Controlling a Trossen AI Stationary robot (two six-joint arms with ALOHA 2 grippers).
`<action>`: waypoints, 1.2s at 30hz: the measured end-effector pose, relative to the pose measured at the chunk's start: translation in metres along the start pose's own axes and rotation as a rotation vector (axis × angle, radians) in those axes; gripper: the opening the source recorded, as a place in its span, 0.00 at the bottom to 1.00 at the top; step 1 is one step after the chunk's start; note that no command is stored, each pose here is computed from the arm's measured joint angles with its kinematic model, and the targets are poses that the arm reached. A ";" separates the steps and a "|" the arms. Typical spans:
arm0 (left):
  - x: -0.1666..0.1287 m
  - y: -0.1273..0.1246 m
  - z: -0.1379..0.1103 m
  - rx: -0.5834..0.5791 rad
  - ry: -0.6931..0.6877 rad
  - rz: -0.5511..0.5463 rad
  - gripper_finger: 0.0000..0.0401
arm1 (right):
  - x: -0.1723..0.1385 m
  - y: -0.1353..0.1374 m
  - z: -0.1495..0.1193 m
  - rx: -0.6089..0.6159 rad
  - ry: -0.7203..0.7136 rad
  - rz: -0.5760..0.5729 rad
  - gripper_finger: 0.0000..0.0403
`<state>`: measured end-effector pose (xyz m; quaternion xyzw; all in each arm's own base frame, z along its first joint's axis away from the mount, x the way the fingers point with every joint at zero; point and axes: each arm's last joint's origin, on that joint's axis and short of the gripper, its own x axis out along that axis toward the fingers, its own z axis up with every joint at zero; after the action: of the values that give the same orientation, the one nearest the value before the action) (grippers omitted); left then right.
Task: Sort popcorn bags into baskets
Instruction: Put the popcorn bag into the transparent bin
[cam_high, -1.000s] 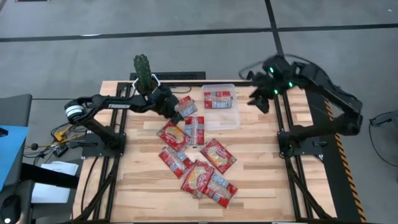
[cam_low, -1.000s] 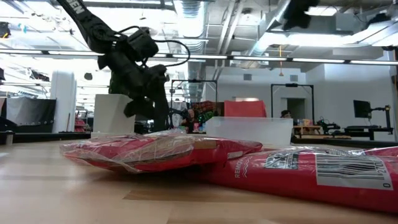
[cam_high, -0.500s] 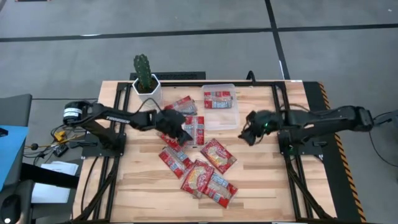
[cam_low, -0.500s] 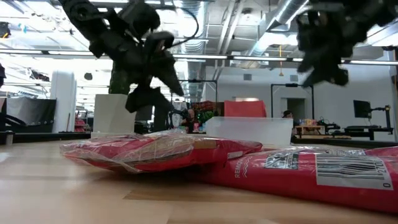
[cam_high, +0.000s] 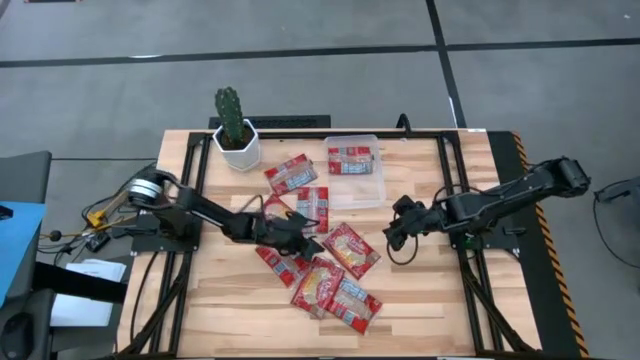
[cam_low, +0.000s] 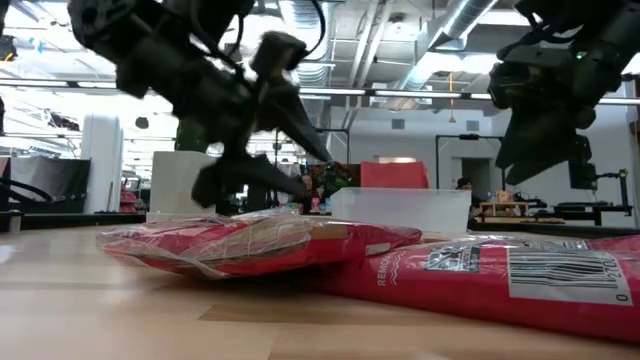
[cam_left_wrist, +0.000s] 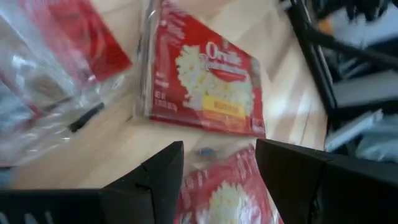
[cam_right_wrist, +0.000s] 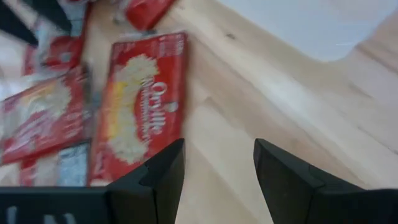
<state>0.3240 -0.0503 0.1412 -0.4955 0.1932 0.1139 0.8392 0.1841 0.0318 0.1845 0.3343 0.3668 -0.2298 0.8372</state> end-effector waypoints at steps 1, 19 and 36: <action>0.005 0.004 -0.003 -0.030 -0.011 0.006 0.47 | 0.001 0.000 -0.001 0.005 -0.009 -0.013 0.53; 0.041 0.003 -0.007 -0.202 0.024 0.313 0.47 | 0.016 0.011 -0.026 0.075 0.006 -0.084 0.53; 0.060 0.002 -0.005 -0.268 -0.003 0.138 0.47 | 0.048 0.027 -0.031 0.030 0.033 0.016 0.53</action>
<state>0.3757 -0.0539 0.1111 -0.5886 0.2088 0.1968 0.7558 0.2168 0.0659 0.1428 0.3537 0.3745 -0.2232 0.8276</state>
